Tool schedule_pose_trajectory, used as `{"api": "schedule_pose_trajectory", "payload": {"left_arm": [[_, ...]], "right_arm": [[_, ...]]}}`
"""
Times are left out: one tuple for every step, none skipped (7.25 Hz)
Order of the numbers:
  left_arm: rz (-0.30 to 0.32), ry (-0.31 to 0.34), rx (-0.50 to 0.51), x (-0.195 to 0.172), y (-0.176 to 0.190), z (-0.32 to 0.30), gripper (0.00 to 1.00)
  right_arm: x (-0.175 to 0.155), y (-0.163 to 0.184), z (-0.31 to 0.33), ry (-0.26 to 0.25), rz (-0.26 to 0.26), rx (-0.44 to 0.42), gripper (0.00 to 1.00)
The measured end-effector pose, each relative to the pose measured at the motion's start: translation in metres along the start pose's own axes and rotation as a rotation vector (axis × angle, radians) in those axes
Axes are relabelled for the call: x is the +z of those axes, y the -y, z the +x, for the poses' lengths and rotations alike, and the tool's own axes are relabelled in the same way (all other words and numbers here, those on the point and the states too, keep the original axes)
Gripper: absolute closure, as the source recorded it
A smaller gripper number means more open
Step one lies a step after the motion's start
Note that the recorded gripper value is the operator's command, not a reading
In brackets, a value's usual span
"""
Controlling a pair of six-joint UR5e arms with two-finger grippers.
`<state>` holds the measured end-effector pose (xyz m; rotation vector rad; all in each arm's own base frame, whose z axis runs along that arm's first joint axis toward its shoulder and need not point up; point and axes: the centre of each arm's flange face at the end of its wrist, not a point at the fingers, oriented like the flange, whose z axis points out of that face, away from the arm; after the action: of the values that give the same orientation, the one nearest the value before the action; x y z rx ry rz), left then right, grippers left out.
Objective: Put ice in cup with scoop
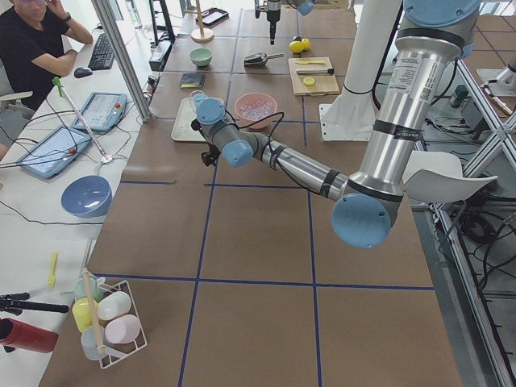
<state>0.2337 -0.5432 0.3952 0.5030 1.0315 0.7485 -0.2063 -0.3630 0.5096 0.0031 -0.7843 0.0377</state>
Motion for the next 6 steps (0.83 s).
{"api": "schedule_pose_trajectory", "payload": {"left_arm": [[-0.006,-0.007,0.005,0.006,0.002,0.003,0.00],[-0.011,-0.015,0.010,0.011,0.004,0.007,0.00],[-0.016,-0.020,0.013,0.015,0.005,0.009,0.00],[-0.020,-0.024,0.015,0.018,0.005,0.010,0.00],[-0.025,-0.028,0.015,0.022,0.005,0.011,0.00],[-0.030,-0.034,0.018,0.026,0.005,0.013,0.00]], "right_arm": [[0.013,-0.007,-0.010,0.009,-0.002,0.005,0.00],[0.022,-0.011,-0.018,0.025,-0.002,0.003,0.00],[0.029,-0.012,-0.024,0.034,-0.005,-0.001,0.00],[0.040,-0.008,-0.027,0.032,-0.012,-0.002,0.00],[0.052,-0.004,-0.030,0.026,-0.020,-0.002,0.03],[0.061,-0.003,-0.032,0.018,-0.031,-0.005,0.13]]}}
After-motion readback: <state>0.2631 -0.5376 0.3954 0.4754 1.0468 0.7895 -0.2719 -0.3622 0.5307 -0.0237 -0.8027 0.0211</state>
